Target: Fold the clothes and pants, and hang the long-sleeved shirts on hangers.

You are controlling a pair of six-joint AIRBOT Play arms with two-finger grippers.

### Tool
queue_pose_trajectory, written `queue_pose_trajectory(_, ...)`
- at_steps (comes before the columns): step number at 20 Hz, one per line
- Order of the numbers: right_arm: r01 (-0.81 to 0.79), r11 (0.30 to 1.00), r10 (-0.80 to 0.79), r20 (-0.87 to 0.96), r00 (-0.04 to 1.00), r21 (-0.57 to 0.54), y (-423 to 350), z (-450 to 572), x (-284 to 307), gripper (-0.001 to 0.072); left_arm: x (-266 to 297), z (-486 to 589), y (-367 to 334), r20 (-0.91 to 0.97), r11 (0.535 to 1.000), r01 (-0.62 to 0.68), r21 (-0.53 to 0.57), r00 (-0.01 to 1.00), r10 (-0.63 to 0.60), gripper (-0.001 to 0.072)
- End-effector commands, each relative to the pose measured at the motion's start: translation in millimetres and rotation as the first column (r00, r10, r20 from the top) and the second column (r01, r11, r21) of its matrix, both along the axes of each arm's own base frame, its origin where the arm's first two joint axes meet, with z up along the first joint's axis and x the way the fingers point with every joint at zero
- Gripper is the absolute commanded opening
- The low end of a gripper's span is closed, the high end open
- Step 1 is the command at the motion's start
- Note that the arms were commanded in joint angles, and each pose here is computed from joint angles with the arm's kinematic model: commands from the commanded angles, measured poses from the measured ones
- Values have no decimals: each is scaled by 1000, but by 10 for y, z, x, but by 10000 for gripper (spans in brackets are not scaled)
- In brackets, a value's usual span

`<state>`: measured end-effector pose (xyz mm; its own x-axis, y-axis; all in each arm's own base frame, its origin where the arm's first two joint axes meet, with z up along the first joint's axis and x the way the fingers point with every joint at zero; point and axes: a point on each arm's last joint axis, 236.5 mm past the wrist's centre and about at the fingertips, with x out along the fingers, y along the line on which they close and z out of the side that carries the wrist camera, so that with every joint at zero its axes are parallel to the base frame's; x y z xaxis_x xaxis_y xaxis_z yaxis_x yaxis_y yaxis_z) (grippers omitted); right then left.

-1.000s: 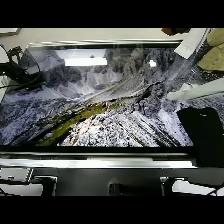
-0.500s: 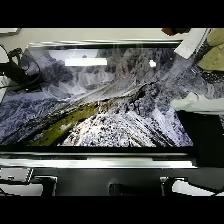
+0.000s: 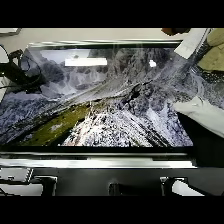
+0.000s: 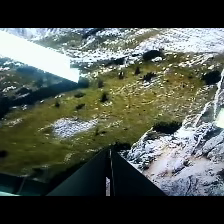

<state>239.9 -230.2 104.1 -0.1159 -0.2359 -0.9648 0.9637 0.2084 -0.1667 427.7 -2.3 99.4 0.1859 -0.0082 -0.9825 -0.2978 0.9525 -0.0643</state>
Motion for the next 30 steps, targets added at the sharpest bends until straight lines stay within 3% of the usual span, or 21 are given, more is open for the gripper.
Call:
queue_pose_trajectory(1, -14, 1000, 12, -119, 993, -14, 61, -287, -400, 34, -20, -8, -2, -10, 1000, 1, 0, 1000, -1, 17)
queue_pose_trajectory(6, -9, 999, -1, -249, 969, -39, 115, -583, -854, 34, -21, -8, -2, -10, 1000, 1, 0, 1000, -1, 17)
queue_pose_trajectory(18, 7, 999, -19, -301, 954, -40, 168, -958, -1040, 50, -21, -8, -2, -10, 1000, 2, 0, 1000, -2, 17)
queue_pose_trajectory(21, -14, 998, -7, -334, 942, -61, 106, -906, -1101, 333, -28, -10, -1, -13, 1000, 0, 0, 1000, 0, 46)
queue_pose_trajectory(22, -49, 996, 22, -347, 938, -70, 56, -871, -1107, 405, -28, -10, 0, -13, 1000, 1, 1, 1000, -1, 129)
queue_pose_trajectory(23, -90, 992, 56, -338, 939, -84, -8, -834, -1063, 404, -27, -10, 10, -13, 1000, -1, 1, 1000, 1, 235)
queue_pose_trajectory(25, -149, 982, 117, -239, 964, -119, -100, -738, -801, 390, -26, -4, 28, -11, 1000, 16, 5, 1000, -16, 264)
queue_pose_trajectory(27, -273, 957, 274, -7, 962, -103, 2, -655, -206, 214, -34, 7, 26, -6, 998, 56, 12, 998, -56, 245)
queue_pose_trajectory(28, -346, 934, 356, 132, 925, -89, 149, -613, 134, 175, -54, 9, 25, -6, 997, 73, 15, 997, -72, 90)
queue_pose_trajectory(29, -435, 896, 441, 257, 860, -83, 362, -556, 459, 98, -98, 8, 23, -4, 997, 73, 15, 997, -73, 16)
queue_pose_trajectory(30, -525, 847, 519, 339, 785, -84, 629, -509, 719, 70, -156, -6, 21, 2, 997, 73, 15, 997, -73, 16)
